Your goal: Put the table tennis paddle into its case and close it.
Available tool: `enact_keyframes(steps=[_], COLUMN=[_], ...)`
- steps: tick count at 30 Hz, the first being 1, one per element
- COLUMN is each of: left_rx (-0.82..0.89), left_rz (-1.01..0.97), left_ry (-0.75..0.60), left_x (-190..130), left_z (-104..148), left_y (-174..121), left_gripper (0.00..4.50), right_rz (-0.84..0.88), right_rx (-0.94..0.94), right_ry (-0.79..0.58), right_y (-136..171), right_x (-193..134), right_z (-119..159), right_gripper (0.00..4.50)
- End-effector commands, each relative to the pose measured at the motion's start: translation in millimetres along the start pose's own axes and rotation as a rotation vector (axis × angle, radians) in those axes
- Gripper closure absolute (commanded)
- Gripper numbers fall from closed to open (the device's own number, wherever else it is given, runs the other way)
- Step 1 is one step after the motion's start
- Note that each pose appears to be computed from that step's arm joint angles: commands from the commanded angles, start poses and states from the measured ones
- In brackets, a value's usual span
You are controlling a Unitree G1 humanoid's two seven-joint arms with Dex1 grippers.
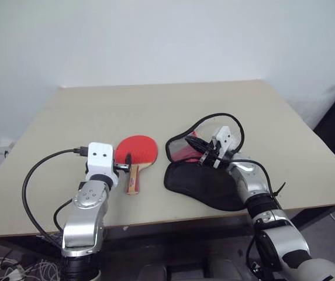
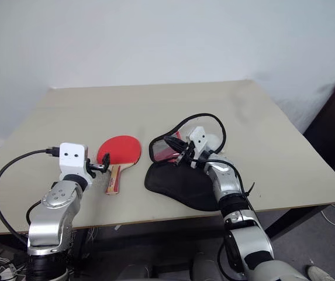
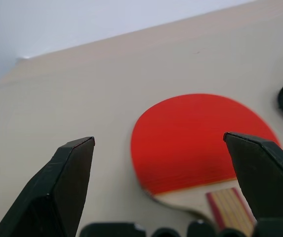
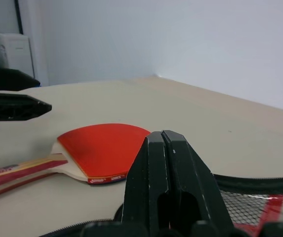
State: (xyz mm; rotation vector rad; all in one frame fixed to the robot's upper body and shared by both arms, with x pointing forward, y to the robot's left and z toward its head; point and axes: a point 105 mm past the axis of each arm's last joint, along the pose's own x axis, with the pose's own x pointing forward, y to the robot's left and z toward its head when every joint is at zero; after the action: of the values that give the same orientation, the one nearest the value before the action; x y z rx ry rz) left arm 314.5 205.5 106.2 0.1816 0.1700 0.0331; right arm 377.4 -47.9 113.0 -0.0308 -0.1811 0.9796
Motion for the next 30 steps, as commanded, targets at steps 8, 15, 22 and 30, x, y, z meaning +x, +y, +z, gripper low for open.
enact_keyframes(steps=[8,15,22,30], left_rx=[-0.016,-0.026,-0.024,-0.048], left_rz=[0.027,0.037,0.051,0.025], left_ry=[-0.045,-0.028,0.064,0.145], left_x=[-2,-2,-5,-9], left_z=[11,7,-7,-18], left_y=[-7,-7,-10,-22], left_gripper=[0.03,0.03,0.03,0.03], right_rz=[-0.016,-0.025,-0.015,-0.002], right_rx=[-0.046,-0.054,-0.06,-0.091], right_ry=[-0.035,-0.034,-0.03,-0.039], right_y=[-10,-15,-15,-21], right_x=[-1,0,2,1], right_z=[17,19,20,31], right_gripper=[4.5,4.5,4.5,4.5])
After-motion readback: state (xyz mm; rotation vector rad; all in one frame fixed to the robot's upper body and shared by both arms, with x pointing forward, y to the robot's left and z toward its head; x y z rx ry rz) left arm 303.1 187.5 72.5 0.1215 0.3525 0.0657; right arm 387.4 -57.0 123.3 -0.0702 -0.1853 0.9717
